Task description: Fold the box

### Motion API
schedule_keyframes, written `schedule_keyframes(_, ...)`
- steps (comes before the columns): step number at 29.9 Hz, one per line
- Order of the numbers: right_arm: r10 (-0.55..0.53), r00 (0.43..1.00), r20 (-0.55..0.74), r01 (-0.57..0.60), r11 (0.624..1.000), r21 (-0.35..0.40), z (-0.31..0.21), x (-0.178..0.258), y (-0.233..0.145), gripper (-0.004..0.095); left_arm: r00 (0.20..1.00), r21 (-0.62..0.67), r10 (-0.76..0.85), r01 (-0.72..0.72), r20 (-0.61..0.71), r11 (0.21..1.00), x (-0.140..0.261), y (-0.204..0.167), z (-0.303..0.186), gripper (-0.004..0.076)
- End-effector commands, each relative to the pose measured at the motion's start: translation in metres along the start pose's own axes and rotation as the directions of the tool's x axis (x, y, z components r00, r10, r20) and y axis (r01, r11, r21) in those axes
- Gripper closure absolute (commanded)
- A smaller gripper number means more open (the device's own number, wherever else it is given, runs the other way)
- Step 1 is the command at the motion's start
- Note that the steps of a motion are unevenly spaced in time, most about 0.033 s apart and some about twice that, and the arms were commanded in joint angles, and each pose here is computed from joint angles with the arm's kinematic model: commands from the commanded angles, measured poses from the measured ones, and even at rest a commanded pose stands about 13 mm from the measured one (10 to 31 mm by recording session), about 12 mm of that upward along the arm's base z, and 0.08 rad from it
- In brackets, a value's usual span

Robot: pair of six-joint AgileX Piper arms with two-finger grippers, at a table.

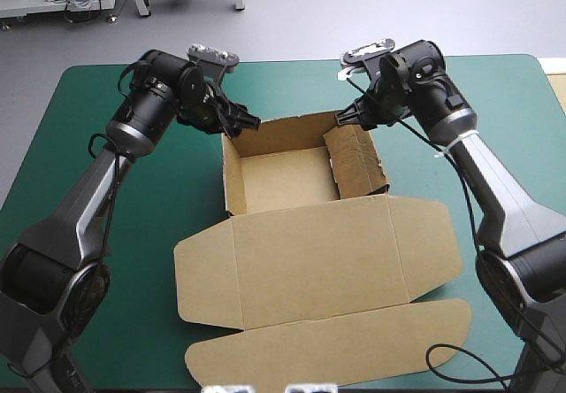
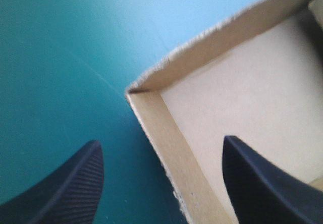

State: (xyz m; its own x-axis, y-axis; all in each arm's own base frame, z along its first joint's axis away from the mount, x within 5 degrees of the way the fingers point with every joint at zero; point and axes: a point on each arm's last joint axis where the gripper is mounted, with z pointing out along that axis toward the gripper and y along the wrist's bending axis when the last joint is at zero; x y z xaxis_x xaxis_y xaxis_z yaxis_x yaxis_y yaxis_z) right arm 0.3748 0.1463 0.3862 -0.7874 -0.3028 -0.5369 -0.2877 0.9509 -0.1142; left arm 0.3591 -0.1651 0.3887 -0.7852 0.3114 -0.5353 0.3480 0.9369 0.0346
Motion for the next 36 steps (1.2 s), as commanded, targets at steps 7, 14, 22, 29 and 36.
schedule_keyframes(7, 0.144, 0.986, 0.087, -0.138, 0.987, -0.077, -0.044, 0.001, -0.040, 0.0463, 0.927, 0.002, -0.028, 0.029, 0.373, 1.000, 0.009, 0.015, -0.165, 0.0479)
schedule_keyframes(14, 0.199, 0.979, -0.035, -0.201, 0.941, -0.271, 0.008, -0.001, -0.047, 0.0463, 0.827, 0.027, -0.046, 0.037, 0.561, 0.999, 0.059, 0.025, -0.260, 0.0733)
schedule_keyframes(22, 0.194, 0.972, -0.132, -0.226, 0.928, -0.297, 0.055, 0.000, -0.041, 0.0463, 0.828, 0.017, -0.027, 0.020, 0.560, 1.000, 0.120, 0.031, -0.284, 0.0733)
schedule_keyframes(29, 0.144, 0.965, -0.219, -0.212, 0.921, -0.327, 0.085, 0.012, -0.026, 0.0563, 0.909, -0.007, -0.007, 0.010, 0.416, 1.000, 0.185, 0.033, -0.242, 0.0733)
schedule_keyframes(36, 0.122, 0.961, -0.250, -0.173, 0.965, -0.195, 0.088, 0.026, -0.042, 0.0925, 0.958, 0.009, -0.082, 0.083, 0.276, 0.997, 0.262, 0.034, -0.189, 0.0733)
